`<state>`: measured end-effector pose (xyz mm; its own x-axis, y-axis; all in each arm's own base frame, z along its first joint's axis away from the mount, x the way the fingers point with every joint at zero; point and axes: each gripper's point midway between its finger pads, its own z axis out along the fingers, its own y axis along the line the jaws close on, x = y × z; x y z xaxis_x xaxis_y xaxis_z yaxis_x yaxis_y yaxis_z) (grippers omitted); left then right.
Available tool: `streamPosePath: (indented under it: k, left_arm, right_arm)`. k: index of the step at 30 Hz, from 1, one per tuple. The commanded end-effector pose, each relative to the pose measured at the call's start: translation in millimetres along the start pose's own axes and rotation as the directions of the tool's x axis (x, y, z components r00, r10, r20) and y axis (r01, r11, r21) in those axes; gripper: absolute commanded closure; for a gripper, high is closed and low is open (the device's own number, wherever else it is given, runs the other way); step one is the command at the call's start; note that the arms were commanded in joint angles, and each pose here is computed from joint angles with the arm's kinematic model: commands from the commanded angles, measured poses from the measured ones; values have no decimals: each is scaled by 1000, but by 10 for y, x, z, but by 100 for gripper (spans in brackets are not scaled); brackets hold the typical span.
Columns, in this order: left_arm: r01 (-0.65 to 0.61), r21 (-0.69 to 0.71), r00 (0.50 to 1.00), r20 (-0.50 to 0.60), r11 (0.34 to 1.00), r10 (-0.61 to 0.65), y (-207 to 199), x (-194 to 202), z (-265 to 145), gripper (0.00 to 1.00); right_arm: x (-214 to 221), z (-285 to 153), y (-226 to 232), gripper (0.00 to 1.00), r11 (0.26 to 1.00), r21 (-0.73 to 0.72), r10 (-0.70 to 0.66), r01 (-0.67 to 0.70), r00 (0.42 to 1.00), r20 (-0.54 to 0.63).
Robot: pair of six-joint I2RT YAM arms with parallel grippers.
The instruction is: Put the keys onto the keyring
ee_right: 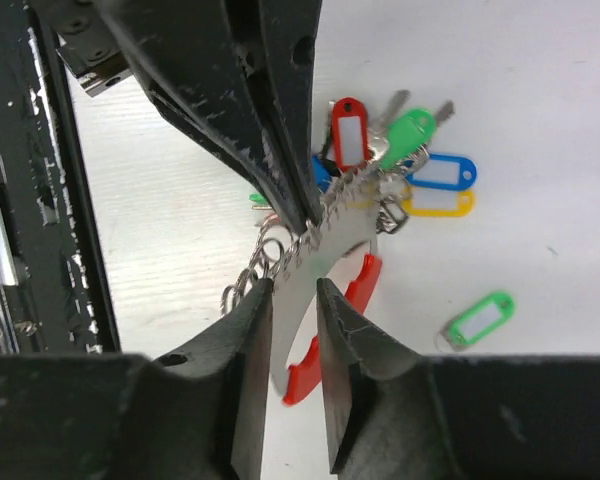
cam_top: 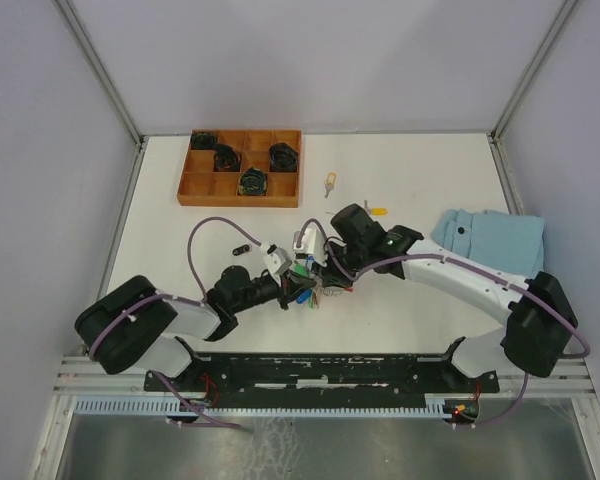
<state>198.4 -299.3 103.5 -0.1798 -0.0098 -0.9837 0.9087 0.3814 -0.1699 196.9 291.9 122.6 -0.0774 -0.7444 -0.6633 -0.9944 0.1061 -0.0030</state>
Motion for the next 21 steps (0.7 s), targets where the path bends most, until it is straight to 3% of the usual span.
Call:
streamPosePath:
  k: [1, 9, 15, 21]
  left_arm:
    - [86, -227, 996, 8, 970, -86, 351, -194, 4, 97]
    - [301, -473, 951, 80, 828, -299, 659, -345, -130, 97]
    - [487, -572, 865, 209, 660, -456, 798, -419, -198, 97]
    - [511, -636, 829, 185, 579, -528, 725, -390, -59, 97]
  right_arm:
    - [-284, -280, -219, 64, 983, 177, 25, -46, 993, 118]
    - [-394, -592, -290, 50, 938, 293, 118, -184, 966, 229]
    - [-381, -441, -242, 43, 924, 259, 184, -283, 919, 348]
    - [-261, -188, -326, 43, 889, 264, 244, -373, 875, 418]
